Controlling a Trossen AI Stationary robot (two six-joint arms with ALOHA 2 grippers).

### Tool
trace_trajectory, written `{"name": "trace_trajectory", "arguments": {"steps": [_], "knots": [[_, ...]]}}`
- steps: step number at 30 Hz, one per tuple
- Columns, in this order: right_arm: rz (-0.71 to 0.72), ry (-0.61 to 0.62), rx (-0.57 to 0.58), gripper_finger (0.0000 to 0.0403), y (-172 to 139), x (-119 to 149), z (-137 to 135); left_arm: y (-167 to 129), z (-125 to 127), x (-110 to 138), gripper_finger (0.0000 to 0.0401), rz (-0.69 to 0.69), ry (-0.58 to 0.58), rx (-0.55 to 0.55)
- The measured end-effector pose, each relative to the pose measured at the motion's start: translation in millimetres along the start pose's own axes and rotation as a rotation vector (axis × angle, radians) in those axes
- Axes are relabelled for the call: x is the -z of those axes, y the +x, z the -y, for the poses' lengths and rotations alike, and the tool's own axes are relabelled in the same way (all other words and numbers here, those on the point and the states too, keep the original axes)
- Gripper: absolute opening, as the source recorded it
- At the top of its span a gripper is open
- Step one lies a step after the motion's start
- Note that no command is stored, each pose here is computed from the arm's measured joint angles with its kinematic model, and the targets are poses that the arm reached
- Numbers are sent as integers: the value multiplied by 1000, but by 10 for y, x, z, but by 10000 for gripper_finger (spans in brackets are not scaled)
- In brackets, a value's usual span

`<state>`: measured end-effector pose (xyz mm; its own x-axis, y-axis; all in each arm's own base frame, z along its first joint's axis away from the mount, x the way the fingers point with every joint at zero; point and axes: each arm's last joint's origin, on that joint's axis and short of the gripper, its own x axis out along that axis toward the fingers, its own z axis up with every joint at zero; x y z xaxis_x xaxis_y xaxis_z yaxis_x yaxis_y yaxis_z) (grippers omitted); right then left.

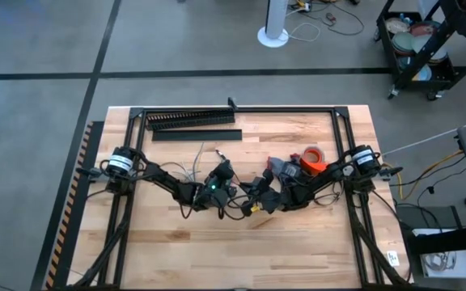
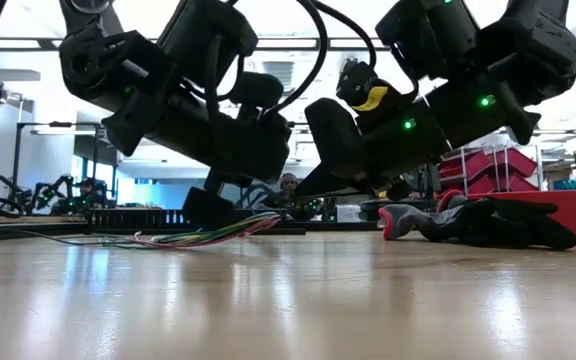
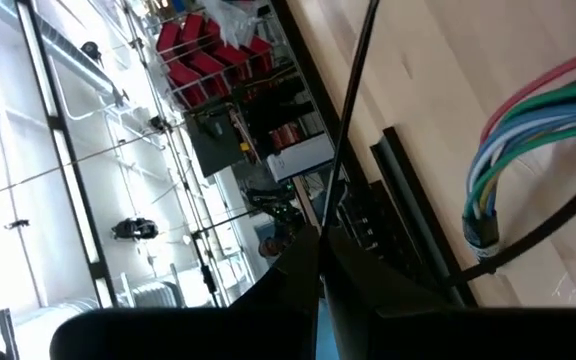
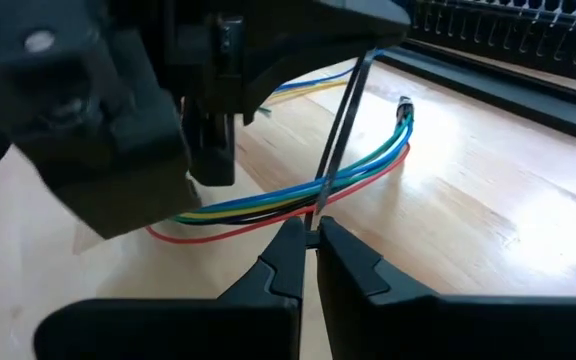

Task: Ziptie cables
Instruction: Wrap the black zip tie on the cable

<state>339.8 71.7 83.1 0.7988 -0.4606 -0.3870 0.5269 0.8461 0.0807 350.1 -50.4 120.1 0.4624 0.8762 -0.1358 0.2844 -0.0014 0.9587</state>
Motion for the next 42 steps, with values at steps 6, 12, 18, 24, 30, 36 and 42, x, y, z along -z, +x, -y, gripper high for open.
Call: {"name": "trace_trajectory", "arguments": {"steps": [6,12,18,24,30,36,42], "knots": [[7,-37,6,0,-4,-2,-3,-2,0,0,0,3,-17,1],[17,-93,53,0,43,151,21,-2,1,-1,0,7,-19,1],[93,-111,18,0,94,356,-29,-5,2,-2,0,8,-19,1],[151,-102,-3,0,116,534,12,-19,20,-1,0,22,20,4],[172,-87,-10,0,139,632,40,-21,34,-11,0,84,133,13],[211,-64,-26,0,112,613,50,-22,32,-22,0,121,226,11],[237,-79,-51,0,104,575,30,8,-22,-45,0,135,237,4]]}}
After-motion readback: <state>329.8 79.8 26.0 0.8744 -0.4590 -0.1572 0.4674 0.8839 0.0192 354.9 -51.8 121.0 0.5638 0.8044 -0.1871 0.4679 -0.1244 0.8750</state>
